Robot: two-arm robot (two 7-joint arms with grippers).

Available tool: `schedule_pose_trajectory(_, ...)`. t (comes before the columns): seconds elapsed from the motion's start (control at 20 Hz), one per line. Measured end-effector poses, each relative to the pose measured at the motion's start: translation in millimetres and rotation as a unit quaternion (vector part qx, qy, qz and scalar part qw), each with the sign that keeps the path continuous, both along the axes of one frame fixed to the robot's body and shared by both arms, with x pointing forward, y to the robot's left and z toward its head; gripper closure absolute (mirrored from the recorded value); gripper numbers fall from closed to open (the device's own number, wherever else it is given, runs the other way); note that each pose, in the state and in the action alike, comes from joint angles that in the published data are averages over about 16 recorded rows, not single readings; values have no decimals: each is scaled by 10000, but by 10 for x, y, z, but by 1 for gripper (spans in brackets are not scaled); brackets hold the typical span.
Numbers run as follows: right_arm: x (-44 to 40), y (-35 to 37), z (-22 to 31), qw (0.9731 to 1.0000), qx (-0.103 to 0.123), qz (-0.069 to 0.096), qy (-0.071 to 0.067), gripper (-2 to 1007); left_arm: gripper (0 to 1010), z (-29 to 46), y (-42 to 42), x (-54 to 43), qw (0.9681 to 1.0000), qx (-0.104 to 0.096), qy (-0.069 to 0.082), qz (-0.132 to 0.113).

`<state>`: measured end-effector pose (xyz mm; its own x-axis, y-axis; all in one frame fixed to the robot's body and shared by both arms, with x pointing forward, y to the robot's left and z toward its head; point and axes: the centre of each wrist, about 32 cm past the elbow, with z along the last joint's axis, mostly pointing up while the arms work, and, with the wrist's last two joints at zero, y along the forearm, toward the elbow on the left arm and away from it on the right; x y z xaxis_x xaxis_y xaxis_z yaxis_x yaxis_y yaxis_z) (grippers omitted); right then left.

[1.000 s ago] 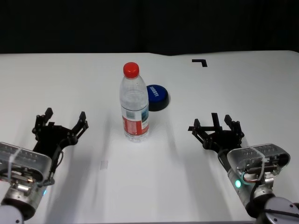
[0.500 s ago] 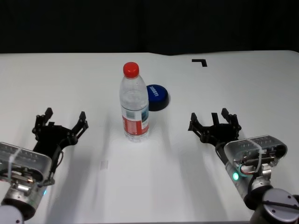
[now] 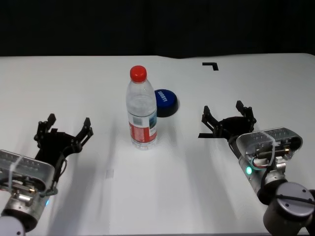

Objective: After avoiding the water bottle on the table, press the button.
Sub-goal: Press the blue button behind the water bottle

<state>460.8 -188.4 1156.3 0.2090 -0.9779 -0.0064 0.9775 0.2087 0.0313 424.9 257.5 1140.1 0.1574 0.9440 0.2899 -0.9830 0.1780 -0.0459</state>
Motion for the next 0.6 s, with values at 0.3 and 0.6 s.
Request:
schedule_pose_trajectory(0.3, 142, -13, 43, 10000, -50, 5, -50, 2, 7, 0, 0, 0, 10000, 0, 0, 0)
schedule_pose_trajectory(0.6, 299, -26, 73, 9999, -103, 51, -69, 2, 7, 0, 0, 0, 10000, 0, 0, 0)
